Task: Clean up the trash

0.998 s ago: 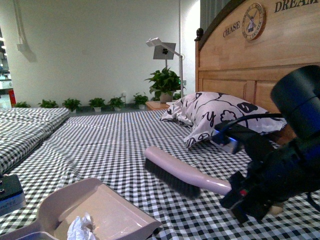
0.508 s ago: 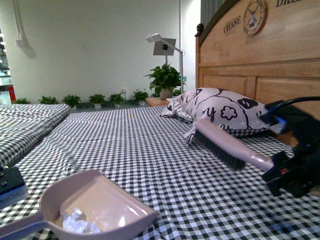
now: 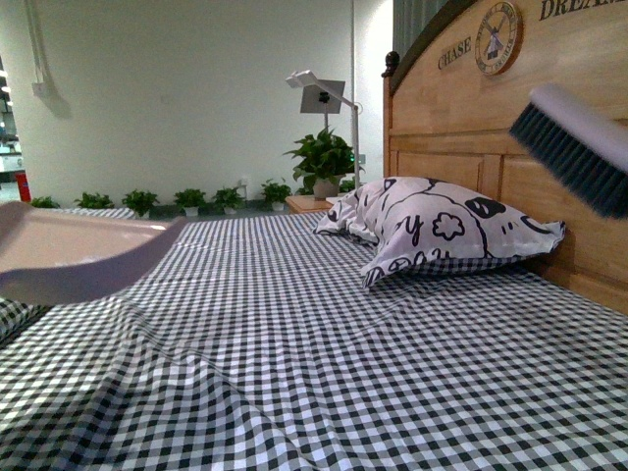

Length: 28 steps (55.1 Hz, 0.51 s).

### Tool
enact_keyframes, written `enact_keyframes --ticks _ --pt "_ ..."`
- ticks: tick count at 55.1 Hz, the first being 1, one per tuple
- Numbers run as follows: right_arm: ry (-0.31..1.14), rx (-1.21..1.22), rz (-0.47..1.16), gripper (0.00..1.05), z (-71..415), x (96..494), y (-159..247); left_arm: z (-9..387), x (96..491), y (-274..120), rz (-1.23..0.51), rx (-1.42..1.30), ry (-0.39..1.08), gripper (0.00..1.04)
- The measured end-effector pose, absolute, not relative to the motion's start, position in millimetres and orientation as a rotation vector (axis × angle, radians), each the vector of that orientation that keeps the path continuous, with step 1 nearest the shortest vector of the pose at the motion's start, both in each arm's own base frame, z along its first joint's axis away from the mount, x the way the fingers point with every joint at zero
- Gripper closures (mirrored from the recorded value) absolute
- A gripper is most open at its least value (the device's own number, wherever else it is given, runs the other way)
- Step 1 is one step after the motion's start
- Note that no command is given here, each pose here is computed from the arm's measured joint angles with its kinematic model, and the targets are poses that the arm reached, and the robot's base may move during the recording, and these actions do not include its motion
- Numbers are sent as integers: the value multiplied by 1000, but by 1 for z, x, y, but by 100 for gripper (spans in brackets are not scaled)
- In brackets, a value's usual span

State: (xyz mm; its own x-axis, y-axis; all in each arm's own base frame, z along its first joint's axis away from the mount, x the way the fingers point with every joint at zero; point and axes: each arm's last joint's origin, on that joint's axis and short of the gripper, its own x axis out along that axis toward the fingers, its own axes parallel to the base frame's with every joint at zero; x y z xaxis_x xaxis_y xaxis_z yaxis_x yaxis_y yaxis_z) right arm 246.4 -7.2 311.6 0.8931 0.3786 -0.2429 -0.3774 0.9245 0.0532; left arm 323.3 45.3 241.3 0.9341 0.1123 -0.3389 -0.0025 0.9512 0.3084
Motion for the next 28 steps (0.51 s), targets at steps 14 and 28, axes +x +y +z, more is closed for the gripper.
enact_keyframes --ticks 14,28 --pt "93 88 431 84 354 194 -10 280 261 20 45 277 212 79" --pt "2 184 371 84 373 150 -4 292 195 -3 -6 286 117 79"
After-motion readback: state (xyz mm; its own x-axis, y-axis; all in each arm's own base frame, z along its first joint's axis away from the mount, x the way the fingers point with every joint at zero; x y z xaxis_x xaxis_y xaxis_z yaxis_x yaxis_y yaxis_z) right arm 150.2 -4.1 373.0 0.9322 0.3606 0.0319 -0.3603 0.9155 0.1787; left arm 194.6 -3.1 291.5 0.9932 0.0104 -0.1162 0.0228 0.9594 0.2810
